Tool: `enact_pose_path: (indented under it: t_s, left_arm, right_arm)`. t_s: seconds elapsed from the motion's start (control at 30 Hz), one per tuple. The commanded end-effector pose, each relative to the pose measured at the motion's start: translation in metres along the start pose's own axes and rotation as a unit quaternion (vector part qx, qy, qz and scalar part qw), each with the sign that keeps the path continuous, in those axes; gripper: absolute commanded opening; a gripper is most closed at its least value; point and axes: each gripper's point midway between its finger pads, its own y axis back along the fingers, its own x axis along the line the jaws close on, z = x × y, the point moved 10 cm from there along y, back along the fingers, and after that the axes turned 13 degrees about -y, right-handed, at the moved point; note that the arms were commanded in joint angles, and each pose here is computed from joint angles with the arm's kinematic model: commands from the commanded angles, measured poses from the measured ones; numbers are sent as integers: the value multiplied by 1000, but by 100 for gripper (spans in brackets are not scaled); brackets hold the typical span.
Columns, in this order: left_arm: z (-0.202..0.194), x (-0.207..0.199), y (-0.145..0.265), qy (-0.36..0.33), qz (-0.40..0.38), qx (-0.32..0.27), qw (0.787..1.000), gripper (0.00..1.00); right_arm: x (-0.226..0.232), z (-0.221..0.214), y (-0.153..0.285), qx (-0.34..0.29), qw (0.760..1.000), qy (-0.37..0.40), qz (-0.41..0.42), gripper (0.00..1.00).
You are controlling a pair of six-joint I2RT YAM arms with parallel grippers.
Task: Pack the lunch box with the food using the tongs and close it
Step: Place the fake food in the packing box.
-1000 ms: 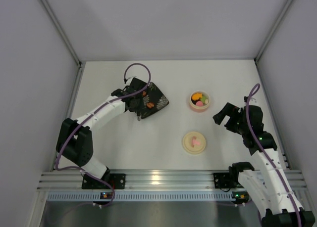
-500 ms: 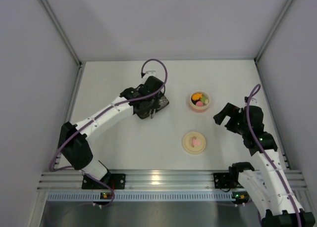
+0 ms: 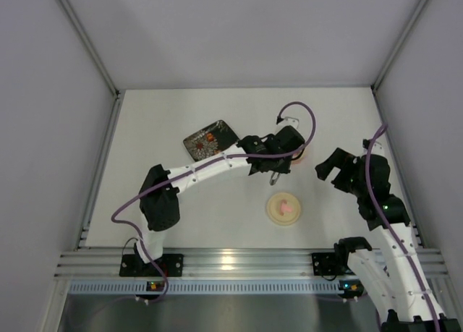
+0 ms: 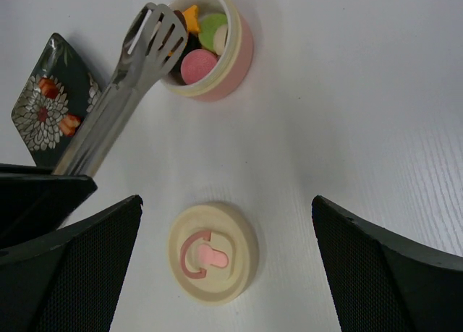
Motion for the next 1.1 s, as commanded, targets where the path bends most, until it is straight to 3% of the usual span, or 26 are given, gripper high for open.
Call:
enact_pose_path:
  t_s: [0.0, 1.07]
  left_arm:
    - [19, -9, 13, -4, -27, -32, 999, 25]
    - [5, -11, -15, -27, 3, 8, 1000, 34]
  right_arm:
    - [5, 11, 10, -27, 1000, 5, 1, 100]
    - [3, 10, 6, -22, 1000, 10, -2, 99]
